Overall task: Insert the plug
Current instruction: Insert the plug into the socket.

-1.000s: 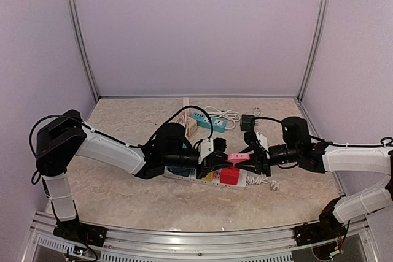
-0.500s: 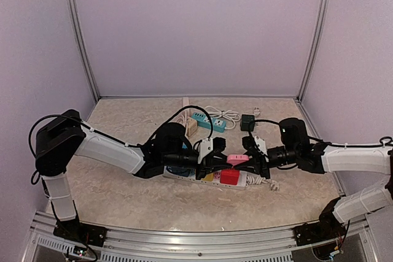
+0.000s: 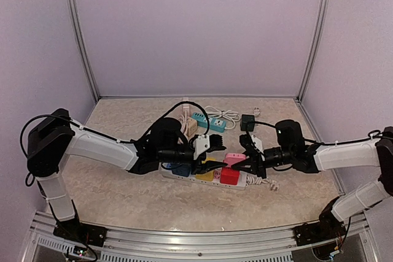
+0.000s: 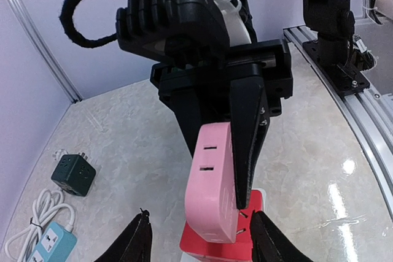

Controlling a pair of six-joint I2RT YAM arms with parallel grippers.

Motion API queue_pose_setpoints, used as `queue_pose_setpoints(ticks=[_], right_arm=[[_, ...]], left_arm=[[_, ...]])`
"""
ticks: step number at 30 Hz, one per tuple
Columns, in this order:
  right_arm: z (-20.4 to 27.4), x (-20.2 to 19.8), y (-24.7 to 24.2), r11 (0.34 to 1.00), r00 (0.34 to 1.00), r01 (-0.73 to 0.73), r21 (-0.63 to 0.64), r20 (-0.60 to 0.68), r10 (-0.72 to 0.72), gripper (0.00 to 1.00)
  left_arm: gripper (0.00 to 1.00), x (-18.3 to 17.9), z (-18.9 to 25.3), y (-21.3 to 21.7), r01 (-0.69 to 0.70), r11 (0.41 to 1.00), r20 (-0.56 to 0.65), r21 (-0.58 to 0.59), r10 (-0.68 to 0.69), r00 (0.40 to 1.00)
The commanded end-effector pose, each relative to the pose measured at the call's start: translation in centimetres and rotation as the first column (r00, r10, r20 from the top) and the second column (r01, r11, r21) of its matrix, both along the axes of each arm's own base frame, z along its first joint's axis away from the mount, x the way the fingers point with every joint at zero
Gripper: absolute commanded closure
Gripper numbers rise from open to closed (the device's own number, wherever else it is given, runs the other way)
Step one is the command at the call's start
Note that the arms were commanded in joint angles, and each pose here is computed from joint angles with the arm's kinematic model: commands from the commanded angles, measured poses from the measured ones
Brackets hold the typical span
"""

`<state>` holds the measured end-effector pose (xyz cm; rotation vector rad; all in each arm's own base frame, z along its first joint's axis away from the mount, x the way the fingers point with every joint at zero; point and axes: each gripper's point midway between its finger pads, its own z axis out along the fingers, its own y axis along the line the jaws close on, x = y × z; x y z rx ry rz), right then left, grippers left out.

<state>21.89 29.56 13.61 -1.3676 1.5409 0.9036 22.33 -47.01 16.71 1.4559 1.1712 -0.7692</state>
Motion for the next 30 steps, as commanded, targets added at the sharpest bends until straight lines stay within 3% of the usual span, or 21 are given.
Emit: queue_pose_setpoints(ticks=[1, 30], right_arm=[[0.9, 0.7, 0.7, 0.998, 1.000, -0.014, 0.055, 0.019, 0.013, 1.00], [-1.5, 0.9, -0.1, 1.000, 1.000, 0.019, -0.019, 0.016, -0.019, 1.00]], left_arm=[[0.49, -0.3, -0.8, 1.2, 0.011, 0.998, -0.029, 0.069, -0.009, 1.000], [0.52, 0.1, -1.2, 0.9, 0.003, 0.997, -0.022, 0.075, -0.001, 1.000]])
